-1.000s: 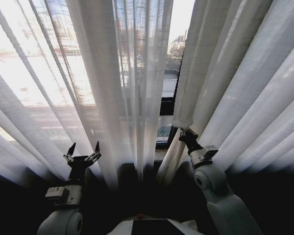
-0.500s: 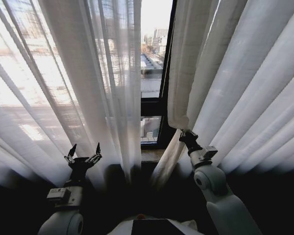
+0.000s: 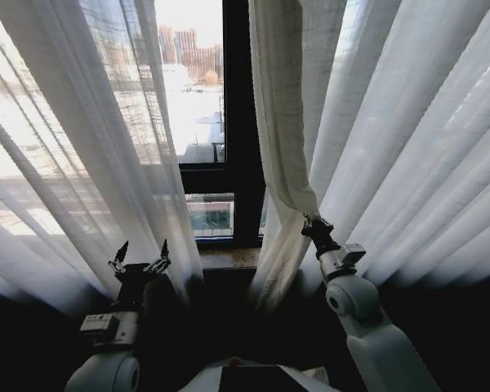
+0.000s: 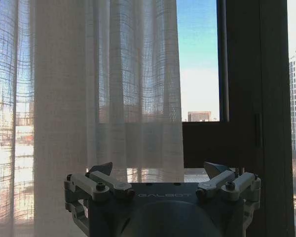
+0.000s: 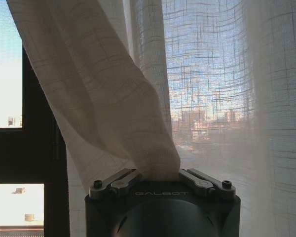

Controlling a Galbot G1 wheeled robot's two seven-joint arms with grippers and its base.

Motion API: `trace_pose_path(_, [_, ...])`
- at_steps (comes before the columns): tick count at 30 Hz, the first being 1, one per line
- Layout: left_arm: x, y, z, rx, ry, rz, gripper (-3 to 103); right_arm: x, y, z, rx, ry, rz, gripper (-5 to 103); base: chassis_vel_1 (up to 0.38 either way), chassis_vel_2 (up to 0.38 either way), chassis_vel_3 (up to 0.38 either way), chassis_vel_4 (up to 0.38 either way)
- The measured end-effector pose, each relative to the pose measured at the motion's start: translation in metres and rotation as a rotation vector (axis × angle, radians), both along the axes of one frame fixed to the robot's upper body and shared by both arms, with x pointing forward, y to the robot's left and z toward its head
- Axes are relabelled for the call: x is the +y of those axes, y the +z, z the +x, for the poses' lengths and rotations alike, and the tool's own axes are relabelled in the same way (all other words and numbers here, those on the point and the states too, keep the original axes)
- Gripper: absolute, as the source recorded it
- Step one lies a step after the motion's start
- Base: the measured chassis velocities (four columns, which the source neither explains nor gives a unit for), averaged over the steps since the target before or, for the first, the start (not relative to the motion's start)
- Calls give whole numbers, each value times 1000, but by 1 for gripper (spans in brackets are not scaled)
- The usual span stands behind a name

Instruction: Open the curtains by pulling them apart, changing their state from closed to fully open.

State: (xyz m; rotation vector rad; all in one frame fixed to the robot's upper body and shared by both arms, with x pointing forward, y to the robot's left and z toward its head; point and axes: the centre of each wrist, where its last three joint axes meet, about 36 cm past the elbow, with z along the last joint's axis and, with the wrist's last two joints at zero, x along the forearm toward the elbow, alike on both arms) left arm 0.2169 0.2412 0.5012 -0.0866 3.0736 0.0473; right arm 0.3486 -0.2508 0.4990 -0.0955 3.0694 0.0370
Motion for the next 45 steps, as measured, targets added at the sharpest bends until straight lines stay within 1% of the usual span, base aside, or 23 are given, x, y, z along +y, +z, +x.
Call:
trace_pose_path(12, [0, -2, 1, 2, -2, -3, 100, -1, -2, 0, 4, -7, 2, 0, -278, -281, 257, 268])
trace_pose_path(45, [0, -6, -2, -4, -2, 0, 100, -8, -4, -2, 10, -31, -3, 0, -356, -355, 350, 356])
